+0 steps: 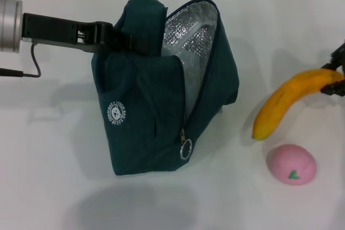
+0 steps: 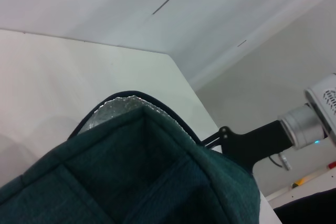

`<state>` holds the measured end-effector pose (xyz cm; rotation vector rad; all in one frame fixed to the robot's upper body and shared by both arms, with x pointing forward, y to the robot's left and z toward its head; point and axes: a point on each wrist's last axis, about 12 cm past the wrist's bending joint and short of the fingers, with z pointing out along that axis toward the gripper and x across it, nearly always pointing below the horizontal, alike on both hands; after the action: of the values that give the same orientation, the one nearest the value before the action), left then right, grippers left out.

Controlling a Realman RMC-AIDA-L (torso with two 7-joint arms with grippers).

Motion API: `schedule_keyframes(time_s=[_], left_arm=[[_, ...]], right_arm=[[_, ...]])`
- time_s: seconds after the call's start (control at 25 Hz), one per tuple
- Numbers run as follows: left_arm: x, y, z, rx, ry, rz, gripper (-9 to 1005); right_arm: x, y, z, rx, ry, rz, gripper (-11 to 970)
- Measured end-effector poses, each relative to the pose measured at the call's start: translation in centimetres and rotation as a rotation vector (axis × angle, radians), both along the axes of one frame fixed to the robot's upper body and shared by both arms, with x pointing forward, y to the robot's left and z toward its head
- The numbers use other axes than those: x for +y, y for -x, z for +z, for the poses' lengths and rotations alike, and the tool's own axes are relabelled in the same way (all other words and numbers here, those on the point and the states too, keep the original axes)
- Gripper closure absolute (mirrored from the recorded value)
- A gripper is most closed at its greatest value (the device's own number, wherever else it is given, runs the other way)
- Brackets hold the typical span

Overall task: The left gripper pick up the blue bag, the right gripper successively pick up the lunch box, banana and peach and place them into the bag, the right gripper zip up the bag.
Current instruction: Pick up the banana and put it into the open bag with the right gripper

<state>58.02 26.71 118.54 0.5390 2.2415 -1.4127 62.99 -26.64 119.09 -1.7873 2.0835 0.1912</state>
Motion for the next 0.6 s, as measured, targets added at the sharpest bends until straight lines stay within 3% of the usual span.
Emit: schedule_keyframes(time_s=[0.4, 0.6], left_arm=[[0.0, 0.0, 0.1, -0.003, 0.003, 0.001, 938], [0.2, 0.0, 0.0, 0.002, 0.005, 0.006, 938]], right_arm=[[-4.5, 0.1, 2.5, -0.045, -0.010, -0.145, 510], [-7.0, 0.5, 5.3, -0.102, -0.063, -0.222, 510]])
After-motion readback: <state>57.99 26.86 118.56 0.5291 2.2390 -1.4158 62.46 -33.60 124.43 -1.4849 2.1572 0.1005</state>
